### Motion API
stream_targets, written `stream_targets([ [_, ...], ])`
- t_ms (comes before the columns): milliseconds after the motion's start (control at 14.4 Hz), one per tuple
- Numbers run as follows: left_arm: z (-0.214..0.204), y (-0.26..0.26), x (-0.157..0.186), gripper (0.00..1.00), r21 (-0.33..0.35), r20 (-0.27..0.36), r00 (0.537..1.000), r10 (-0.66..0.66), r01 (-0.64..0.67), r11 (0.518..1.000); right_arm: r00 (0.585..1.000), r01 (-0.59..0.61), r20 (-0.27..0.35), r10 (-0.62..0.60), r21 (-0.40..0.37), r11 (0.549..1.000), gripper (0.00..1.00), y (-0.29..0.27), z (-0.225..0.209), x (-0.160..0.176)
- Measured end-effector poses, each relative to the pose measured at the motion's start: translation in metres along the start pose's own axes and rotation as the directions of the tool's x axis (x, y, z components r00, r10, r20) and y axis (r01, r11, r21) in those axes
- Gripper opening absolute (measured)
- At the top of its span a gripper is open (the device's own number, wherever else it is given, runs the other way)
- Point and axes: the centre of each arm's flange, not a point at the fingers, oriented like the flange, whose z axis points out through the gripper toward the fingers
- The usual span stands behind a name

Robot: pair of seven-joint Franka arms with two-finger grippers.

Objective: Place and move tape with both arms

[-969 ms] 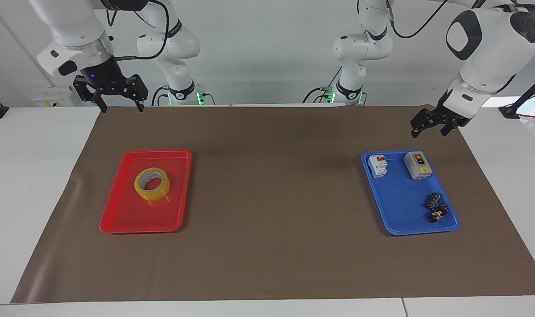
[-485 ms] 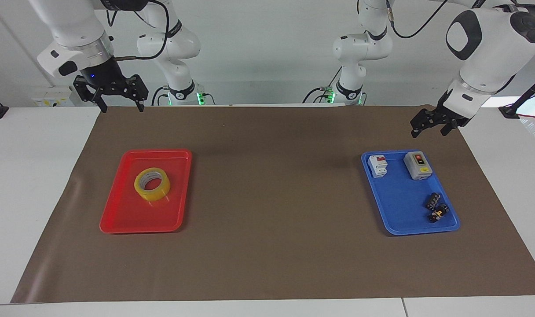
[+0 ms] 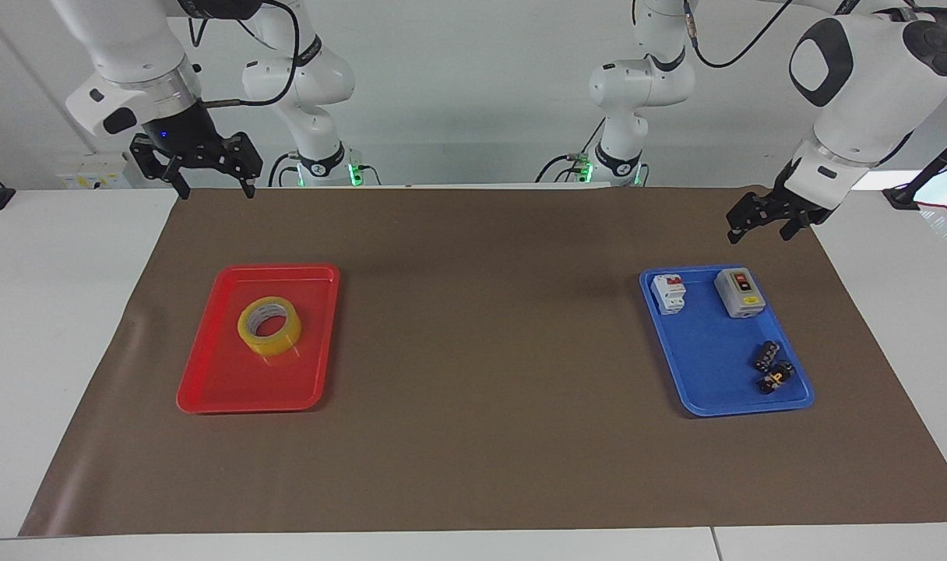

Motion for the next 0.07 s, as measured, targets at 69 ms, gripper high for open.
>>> stream_targets([
  [69,0.0,0.0,0.0,1.0,0.0,0.0,1.0,0.0,0.0,1.0,1.0,-0.001,0.0,0.001,0.0,1.0,1.0,0.0,0.0,0.0],
])
